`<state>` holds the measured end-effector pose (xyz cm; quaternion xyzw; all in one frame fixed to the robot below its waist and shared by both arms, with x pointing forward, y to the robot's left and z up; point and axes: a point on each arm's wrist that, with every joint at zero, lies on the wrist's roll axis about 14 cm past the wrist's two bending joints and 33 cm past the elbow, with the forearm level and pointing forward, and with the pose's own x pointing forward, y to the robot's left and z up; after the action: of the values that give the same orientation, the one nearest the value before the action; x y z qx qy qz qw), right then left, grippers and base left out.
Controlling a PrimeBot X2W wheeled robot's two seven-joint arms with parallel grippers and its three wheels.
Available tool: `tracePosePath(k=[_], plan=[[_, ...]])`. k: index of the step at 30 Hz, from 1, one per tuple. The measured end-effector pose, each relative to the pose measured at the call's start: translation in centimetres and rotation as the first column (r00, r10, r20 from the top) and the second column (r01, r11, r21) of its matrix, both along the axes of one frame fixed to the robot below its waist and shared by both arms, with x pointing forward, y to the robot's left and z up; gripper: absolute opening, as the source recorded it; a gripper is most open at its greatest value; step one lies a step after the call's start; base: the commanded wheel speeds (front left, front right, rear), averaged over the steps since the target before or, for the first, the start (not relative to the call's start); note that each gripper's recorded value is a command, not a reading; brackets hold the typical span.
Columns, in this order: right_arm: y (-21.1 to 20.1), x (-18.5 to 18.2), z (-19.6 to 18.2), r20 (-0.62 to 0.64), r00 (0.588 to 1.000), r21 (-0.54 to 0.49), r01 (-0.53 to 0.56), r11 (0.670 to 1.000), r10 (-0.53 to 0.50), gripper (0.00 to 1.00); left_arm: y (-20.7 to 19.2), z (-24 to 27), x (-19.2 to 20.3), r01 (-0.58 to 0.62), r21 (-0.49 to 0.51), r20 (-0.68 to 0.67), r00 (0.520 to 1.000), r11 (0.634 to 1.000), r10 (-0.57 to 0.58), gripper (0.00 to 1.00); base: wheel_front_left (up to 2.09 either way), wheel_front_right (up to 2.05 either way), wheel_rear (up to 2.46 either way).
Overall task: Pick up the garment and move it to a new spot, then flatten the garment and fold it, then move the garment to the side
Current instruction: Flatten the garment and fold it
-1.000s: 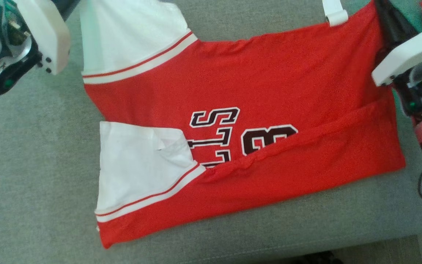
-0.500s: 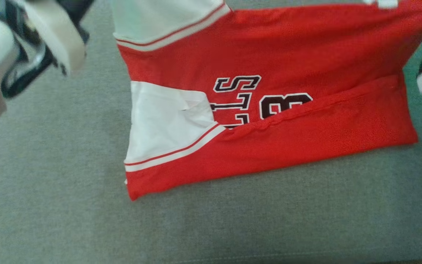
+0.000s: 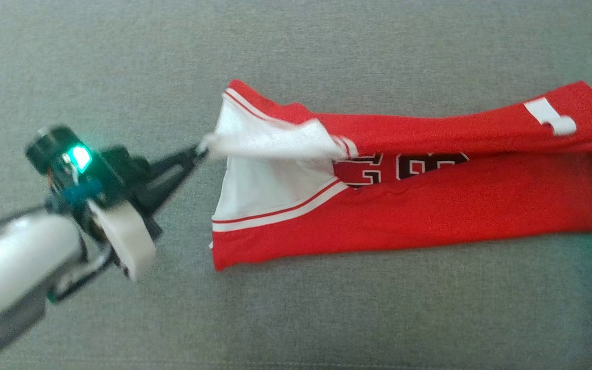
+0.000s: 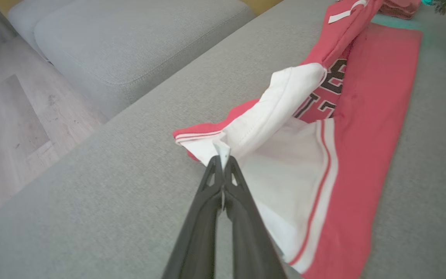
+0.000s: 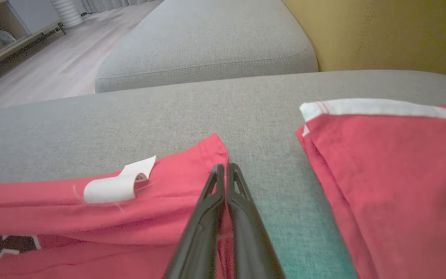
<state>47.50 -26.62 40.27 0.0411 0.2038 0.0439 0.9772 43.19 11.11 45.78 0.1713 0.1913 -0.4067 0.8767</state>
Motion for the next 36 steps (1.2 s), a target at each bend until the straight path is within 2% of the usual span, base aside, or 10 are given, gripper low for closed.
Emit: tracePosePath(k=[6, 8, 9, 10, 14, 18, 21, 25, 31, 36], plan=[[0.2, -1.6, -1.5, -0.055, 0.999, -0.002, -0.001, 1.000, 0.000, 0.00, -0.4, -1.8, -3.4, -0.052, -0.050, -0.050, 0.998, 0.997, 0.049, 0.00, 0.00, 0.00, 0.00], [0.2, -2.0, -1.7, -0.061, 0.998, 0.000, 0.004, 1.000, -0.004, 0.06, -0.5, -2.3, -3.9, -0.084, -0.069, -0.062, 0.995, 0.994, 0.080, 0.00, 0.00, 0.00, 0.00], [0.2, -2.2, -1.9, -0.066, 0.998, 0.004, 0.011, 1.000, -0.011, 0.80, -0.7, -2.4, -4.0, -0.113, -0.094, -0.065, 0.992, 0.989, 0.108, 0.43, 0.00, 0.00, 0.00], [0.3, -2.5, -2.0, -0.068, 0.998, 0.006, 0.017, 1.000, -0.017, 1.00, -0.9, -2.5, -4.1, -0.147, -0.124, -0.073, 0.988, 0.981, 0.138, 1.00, 0.00, 0.00, 0.00], [0.3, -3.4, -1.9, -0.044, 0.997, 0.038, 0.062, 0.997, -0.060, 1.00, -0.5, -2.9, -4.2, -0.278, -0.195, -0.048, 0.961, 0.941, 0.274, 1.00, 0.00, 0.00, 0.00], [1.2, -4.2, -1.6, -0.003, 0.995, 0.093, 0.095, 0.991, -0.095, 1.00, 0.9, -2.4, -3.2, -0.469, -0.253, -0.010, 0.876, 0.846, 0.482, 1.00, 0.00, 0.00, 0.00], [1.4, -4.9, -1.3, 0.020, 0.992, 0.128, 0.124, 0.984, -0.128, 1.00, 0.8, 0.5, -2.5, -0.532, -0.354, 0.069, 0.805, 0.769, 0.589, 1.00, 0.00, 0.00, 0.00], [1.8, -4.9, -0.9, 0.037, 0.987, 0.152, 0.148, 0.977, -0.155, 1.00, 1.1, 1.3, -5.6, -0.597, -0.405, 0.117, 0.717, 0.692, 0.687, 1.00, 0.00, 0.00, 0.00], [0.7, -4.6, -2.2, -0.016, 0.982, 0.111, 0.189, 0.976, -0.188, 1.00, 1.0, 2.6, -7.5, -0.617, -0.451, 0.150, 0.660, 0.645, 0.736, 1.00, 0.00, 0.00, 0.00], [0.9, -4.2, -4.2, -0.117, 0.975, 0.070, 0.200, 0.977, -0.191, 1.00, 1.4, 4.5, -7.4, -0.593, -0.495, 0.202, 0.632, 0.634, 0.749, 1.00, 0.00, 0.00, 0.00]])
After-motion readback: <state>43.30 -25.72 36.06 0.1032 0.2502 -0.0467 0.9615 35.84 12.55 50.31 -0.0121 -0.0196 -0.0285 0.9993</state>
